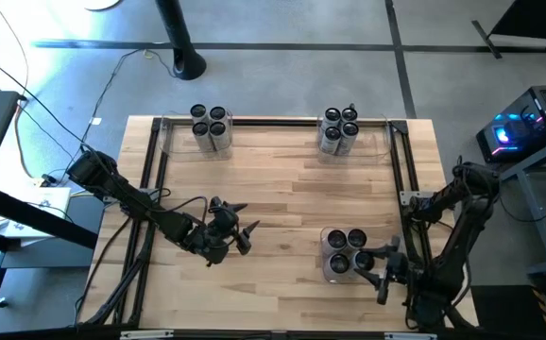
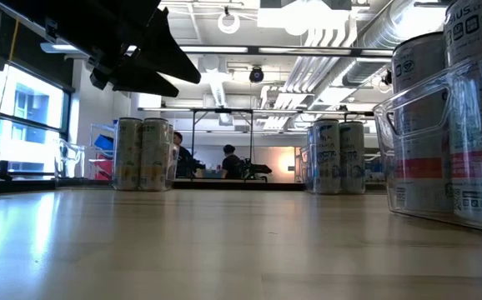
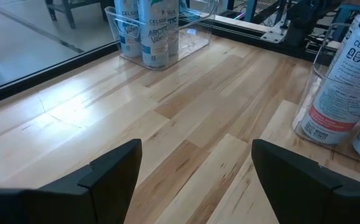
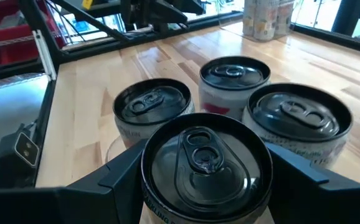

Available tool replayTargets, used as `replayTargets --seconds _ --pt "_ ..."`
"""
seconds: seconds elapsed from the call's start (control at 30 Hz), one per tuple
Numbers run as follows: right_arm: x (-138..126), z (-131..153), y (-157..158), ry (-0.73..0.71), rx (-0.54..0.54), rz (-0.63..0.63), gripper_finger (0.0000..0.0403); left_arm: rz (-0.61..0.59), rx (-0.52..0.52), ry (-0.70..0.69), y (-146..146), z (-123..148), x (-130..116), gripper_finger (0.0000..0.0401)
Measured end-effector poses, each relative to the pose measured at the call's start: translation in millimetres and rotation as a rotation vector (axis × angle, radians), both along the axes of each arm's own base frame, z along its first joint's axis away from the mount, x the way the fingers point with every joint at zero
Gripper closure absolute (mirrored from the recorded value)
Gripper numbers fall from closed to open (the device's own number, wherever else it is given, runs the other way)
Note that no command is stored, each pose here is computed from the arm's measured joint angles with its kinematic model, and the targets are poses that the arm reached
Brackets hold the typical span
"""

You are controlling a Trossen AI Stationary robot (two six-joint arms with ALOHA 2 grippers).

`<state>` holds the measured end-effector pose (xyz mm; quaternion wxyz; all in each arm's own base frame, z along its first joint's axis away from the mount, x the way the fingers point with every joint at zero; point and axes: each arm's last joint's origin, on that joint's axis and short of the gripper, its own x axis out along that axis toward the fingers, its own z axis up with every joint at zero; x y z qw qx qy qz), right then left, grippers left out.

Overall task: Sort soda cans
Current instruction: Put the white-pink soda can into the bottom right transparent bin

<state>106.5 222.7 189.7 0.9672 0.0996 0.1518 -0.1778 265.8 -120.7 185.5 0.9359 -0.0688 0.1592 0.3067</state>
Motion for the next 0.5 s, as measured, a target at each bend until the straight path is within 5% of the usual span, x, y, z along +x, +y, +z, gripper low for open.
replayTargets --seconds 0.5 --pt "15.5 -5.7 3.3 0.052 -0.02 -0.007 0.0163 0.002 0.002 -0.001 0.1 0.1 0.0 0.0102"
